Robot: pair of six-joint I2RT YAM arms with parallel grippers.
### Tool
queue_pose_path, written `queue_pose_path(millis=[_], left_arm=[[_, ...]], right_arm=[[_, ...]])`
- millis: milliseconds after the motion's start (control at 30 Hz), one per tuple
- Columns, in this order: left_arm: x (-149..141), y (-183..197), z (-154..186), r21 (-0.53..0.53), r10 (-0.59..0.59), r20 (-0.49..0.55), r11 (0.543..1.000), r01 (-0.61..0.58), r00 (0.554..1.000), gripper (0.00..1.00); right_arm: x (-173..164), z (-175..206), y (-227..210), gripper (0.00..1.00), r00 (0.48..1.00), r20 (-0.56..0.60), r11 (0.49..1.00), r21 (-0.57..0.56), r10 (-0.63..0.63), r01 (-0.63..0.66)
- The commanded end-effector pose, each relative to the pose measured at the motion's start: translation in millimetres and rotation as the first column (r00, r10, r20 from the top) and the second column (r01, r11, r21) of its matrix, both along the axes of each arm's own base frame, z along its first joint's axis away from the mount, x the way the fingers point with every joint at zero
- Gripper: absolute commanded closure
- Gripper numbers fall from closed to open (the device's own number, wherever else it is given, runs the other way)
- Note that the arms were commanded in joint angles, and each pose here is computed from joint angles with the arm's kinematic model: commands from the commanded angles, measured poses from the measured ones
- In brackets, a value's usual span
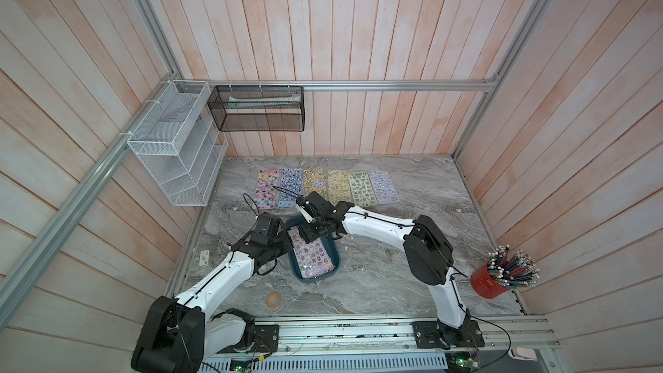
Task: Take the stickers out of the storage box
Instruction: Pick up the sticker from the storage box.
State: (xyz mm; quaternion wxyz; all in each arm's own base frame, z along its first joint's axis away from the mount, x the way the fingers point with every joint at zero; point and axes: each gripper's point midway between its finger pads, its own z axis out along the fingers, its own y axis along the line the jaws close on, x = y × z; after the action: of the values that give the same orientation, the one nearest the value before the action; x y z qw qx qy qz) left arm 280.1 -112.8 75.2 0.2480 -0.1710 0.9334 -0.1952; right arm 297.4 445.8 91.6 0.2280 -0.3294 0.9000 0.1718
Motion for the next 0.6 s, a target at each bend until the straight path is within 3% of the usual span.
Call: queue_pose_path(millis=[0, 133, 400, 567], left_arm=[[10.1, -2.3, 13.2, -0.001, -0.006, 0.055, 1.000, 0.006, 0.998, 1.00], [9.7, -1.8, 13.3, 0.001, -0.007, 0.054, 1.000, 0.007, 0.998, 1.00], [9.8, -1.3, 14.1, 0.007, -0.008, 0.054, 1.000, 0.008, 0.999, 1.00], [9.8, -2.4, 13.4, 0.004, -0.009, 0.050, 1.000, 0.009, 0.999, 1.00]], right_arm=[[-8.7, -8.8, -17.5, 0.39, 1.000, -0.013, 0.998, -0.061, -0.010, 0.009], [-15.1, -31.1, -23.5, 0.48, 0.999, -0.042, 0.995, -0.095, -0.021, 0.017], [-16.1, -65.0, -33.4, 0.40, 0.998, -0.042, 0.982, -0.184, -0.041, 0.033], [-23.4, -74.3, -25.0, 0.37, 0.996, -0.083, 0.987, -0.158, -0.017, 0.004]])
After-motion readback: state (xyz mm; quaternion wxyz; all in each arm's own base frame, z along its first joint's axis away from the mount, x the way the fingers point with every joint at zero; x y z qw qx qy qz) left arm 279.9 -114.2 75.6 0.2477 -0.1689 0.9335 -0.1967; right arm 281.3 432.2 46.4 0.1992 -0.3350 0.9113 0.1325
